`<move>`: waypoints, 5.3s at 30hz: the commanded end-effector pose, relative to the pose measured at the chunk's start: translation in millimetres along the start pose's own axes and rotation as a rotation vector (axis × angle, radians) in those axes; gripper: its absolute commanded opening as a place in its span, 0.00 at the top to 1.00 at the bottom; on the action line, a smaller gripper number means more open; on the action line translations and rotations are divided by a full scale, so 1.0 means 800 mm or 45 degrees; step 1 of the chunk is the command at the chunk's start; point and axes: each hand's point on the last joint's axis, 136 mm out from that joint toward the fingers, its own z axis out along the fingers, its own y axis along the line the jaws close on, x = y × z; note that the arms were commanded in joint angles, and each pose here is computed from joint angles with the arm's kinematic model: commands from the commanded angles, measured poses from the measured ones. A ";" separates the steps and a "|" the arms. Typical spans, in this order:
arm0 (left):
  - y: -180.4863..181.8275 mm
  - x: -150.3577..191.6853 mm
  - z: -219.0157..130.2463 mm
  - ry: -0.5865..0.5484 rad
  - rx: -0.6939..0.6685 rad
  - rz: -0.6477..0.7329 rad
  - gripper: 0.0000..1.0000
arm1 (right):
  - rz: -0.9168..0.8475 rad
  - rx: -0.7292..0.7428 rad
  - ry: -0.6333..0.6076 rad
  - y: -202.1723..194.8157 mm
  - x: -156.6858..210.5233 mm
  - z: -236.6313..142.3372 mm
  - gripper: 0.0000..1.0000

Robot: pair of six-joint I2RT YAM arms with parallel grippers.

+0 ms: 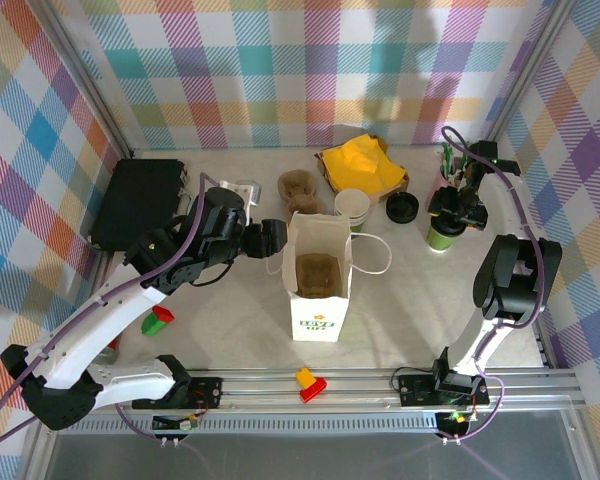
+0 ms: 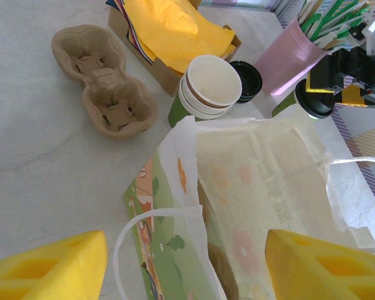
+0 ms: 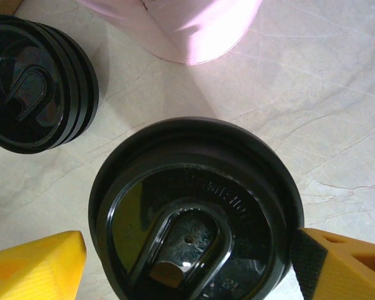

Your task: Pack the takeout coffee

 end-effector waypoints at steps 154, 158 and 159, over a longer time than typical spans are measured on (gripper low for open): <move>-0.049 0.265 0.061 0.347 0.395 0.357 0.55 | -0.494 -0.384 -0.077 0.215 0.227 -0.347 0.36; -0.049 0.267 0.073 0.350 0.366 0.368 0.56 | -0.550 -0.360 -0.041 0.224 0.249 -0.340 0.36; -0.048 0.267 0.075 0.354 0.355 0.369 0.57 | -0.565 -0.356 -0.036 0.227 0.254 -0.339 0.36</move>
